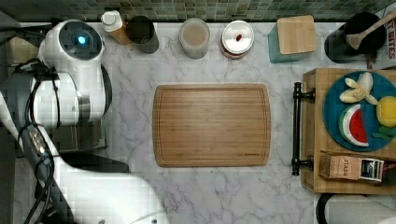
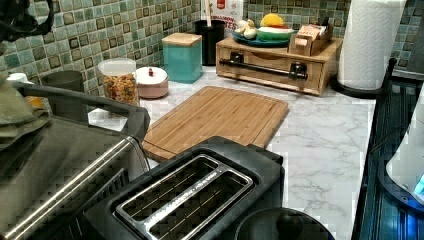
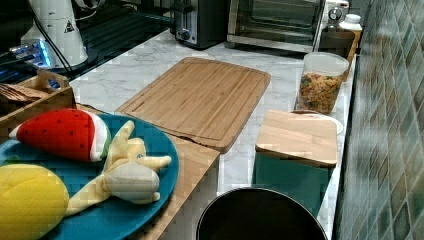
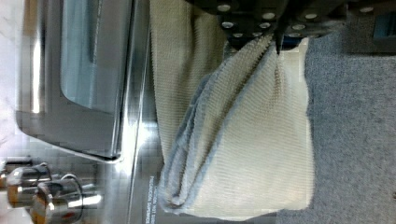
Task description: Pick up the towel.
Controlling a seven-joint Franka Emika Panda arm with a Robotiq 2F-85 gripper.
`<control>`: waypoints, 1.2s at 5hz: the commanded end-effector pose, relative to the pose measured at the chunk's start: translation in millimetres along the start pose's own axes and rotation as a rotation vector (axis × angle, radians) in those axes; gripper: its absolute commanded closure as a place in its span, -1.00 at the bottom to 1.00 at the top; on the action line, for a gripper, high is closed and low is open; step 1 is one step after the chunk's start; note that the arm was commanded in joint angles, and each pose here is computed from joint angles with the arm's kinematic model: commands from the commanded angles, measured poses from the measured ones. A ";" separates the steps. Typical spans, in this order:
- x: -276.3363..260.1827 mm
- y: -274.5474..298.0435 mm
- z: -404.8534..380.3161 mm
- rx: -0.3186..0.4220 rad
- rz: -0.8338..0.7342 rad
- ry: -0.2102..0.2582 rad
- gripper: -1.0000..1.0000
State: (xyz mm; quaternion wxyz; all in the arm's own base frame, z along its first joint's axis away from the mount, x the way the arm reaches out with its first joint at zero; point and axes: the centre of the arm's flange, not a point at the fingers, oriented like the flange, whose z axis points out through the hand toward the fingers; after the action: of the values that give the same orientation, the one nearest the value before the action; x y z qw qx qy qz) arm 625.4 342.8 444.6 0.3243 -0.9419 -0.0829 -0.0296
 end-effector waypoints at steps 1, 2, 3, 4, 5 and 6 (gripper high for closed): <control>-27.5 27.3 -167.3 -0.039 0.045 0.294 1.00; -33.2 63.0 -206.1 -0.093 0.146 0.377 1.00; -41.4 97.6 -241.5 -0.192 0.263 0.435 1.00; -52.8 139.2 -273.4 -0.289 0.398 0.448 1.00; -70.3 180.0 -294.6 -0.386 0.539 0.437 1.00; -70.7 197.3 -295.1 -0.464 0.616 0.344 1.00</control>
State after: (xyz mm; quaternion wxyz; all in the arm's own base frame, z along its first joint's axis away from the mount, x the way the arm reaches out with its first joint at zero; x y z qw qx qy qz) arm 596.0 27.4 515.0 0.1003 -0.9636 0.2346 -0.0803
